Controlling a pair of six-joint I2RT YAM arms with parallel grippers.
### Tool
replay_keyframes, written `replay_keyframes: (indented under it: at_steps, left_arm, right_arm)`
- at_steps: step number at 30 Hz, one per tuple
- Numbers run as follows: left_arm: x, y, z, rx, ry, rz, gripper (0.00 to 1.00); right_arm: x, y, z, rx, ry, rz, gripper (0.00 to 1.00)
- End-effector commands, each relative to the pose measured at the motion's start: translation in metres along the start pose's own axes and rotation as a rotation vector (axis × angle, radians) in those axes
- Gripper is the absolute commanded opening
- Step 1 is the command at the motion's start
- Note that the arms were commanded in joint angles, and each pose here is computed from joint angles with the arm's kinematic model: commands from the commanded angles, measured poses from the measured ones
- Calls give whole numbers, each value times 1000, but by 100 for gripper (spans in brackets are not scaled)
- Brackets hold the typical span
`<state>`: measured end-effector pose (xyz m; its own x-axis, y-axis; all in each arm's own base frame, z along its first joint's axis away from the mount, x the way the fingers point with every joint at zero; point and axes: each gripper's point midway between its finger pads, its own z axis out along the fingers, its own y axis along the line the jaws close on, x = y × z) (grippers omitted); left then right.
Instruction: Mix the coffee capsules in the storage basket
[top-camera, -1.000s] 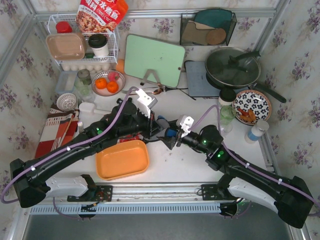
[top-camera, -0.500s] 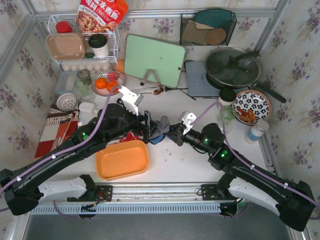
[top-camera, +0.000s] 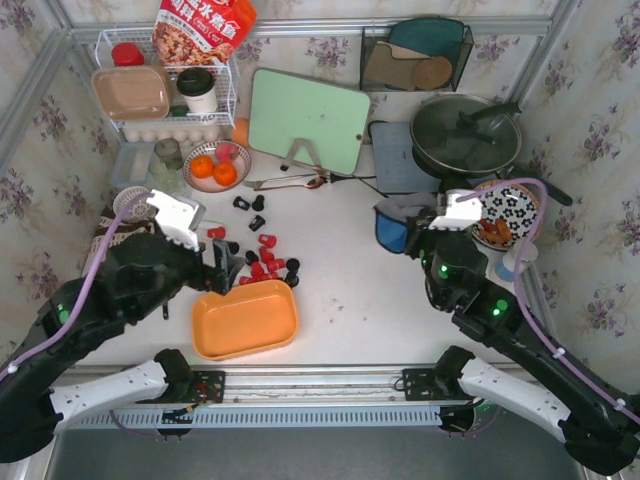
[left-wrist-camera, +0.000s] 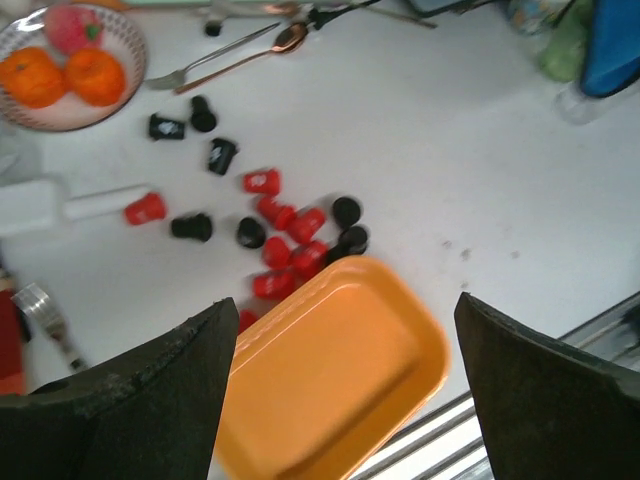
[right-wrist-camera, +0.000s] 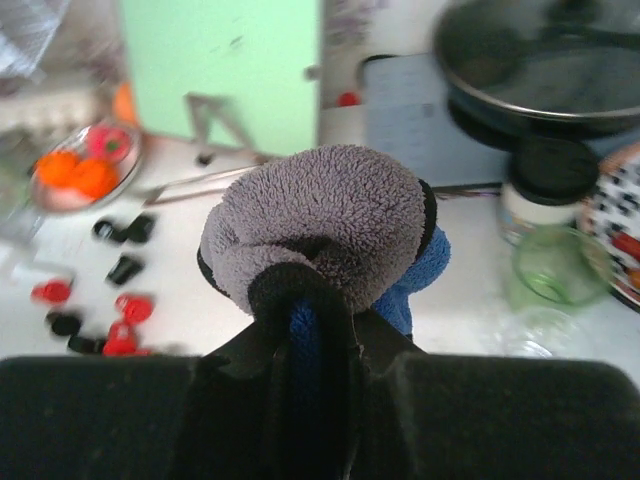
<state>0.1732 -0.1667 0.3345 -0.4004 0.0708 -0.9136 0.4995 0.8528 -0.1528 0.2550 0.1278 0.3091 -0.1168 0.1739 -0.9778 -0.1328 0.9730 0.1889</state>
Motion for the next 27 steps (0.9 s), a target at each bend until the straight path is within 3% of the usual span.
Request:
replay_keyframes:
  at_steps: [1, 6, 10, 16, 20, 27]
  left_arm:
    - [33, 38, -20, -122, 89, 118, 90]
    - [54, 46, -15, -134, 92, 142, 90]
    - [66, 48, -8, -133, 86, 141, 90]
    - [77, 51, -6, -128, 62, 138, 90]
    - [86, 60, -5, -158, 34, 141, 90]
    - [89, 61, -8, -140, 15, 150, 90]
  right_arm:
    - [-16, -69, -22, 386, -39, 81, 0]
    - [-38, -102, -41, 588, -103, 74, 0]
    - [-32, -112, -46, 653, -83, 61, 0]
    - [17, -125, -65, 683, 53, 151, 0]
    - [53, -134, -66, 683, 118, 116, 0]
    - [77, -176, -73, 898, 183, 206, 0]
